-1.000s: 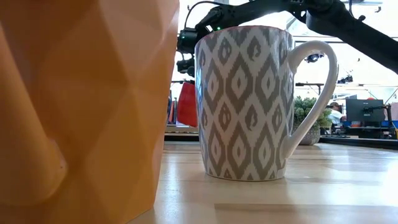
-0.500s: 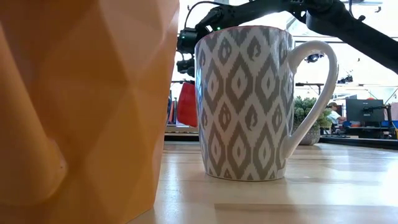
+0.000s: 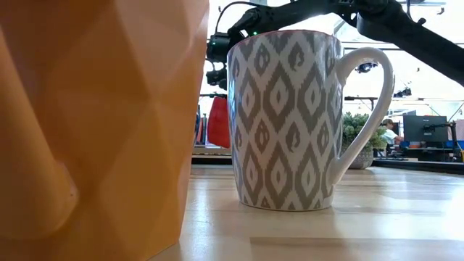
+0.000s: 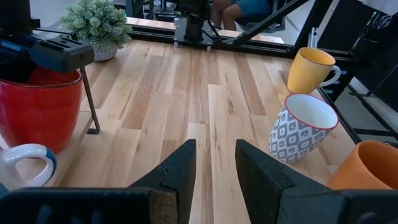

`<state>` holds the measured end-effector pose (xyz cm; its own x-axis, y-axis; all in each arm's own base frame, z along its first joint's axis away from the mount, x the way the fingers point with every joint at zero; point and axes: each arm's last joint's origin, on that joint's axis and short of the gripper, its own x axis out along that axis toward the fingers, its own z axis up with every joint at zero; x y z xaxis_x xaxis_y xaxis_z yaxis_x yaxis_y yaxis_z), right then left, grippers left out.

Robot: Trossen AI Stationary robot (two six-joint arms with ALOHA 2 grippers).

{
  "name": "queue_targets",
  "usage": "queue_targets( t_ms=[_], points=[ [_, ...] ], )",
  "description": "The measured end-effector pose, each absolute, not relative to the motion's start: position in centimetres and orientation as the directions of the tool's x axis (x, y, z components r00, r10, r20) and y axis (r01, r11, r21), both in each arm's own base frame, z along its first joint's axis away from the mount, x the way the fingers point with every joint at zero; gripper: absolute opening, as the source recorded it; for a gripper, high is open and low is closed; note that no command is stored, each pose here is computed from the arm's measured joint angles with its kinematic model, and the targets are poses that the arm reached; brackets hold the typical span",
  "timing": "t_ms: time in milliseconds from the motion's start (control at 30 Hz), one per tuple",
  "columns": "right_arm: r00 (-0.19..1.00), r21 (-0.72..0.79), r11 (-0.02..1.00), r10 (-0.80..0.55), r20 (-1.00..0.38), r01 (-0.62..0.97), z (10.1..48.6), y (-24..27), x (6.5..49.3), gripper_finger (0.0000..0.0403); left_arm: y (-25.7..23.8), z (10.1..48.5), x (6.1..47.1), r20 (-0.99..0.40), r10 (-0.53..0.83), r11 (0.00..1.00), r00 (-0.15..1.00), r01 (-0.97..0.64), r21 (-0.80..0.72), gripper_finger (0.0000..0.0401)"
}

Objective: Place coffee mugs
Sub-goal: Put the red mug on the shelf

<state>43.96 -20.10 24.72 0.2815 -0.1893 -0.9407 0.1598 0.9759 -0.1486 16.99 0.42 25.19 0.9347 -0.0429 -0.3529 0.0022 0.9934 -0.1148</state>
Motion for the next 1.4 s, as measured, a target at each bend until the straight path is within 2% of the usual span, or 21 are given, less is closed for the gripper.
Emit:
queue_targets(
  t_ms=[267, 500, 667, 1000, 1167, 1400],
  points=[
    [0.279, -0.152, 0.975, -0.192, -0.941, 0.16, 24.7, -20.1, 44.0, 0.0006, 0.4, 25.2, 17.0, -0.353, -0.043, 0.993, 0.935, 0.0, -0.122, 0.0101],
    [0.265, -0.173, 0.97, -0.215, -0.94, 0.173, 24.5, -20.3, 43.9, 0.0065, 0.4, 25.2, 17.0, -0.353, -0.043, 0.992, 0.935, -0.002, -0.124, 0.0101],
    [0.266, -0.172, 0.97, -0.214, -0.94, 0.175, 24.5, -20.3, 44.0, 0.0085, 0.4, 25.2, 17.0, -0.349, -0.043, 0.992, 0.936, -0.001, -0.124, 0.0101],
    [0.354, -0.185, 0.963, -0.244, -0.903, 0.194, 27.6, -20.2, 44.0, 0.0087, 0.4, 25.3, 17.0, -0.346, -0.043, 0.992, 0.937, 0.0, -0.123, 0.0101],
    [0.343, -0.167, 0.962, -0.235, -0.91, 0.215, 28.2, -19.8, 43.6, 0.0087, 0.4, 25.3, 17.0, -0.344, -0.042, 0.992, 0.938, 0.0, -0.123, 0.0101],
    [0.385, -0.169, 0.962, -0.242, -0.89, 0.215, 29.8, -19.0, 43.4, 0.0087, 0.4, 25.3, 17.0, -0.345, -0.043, 0.993, 0.938, 0.002, -0.117, 0.0101]
  ],
)
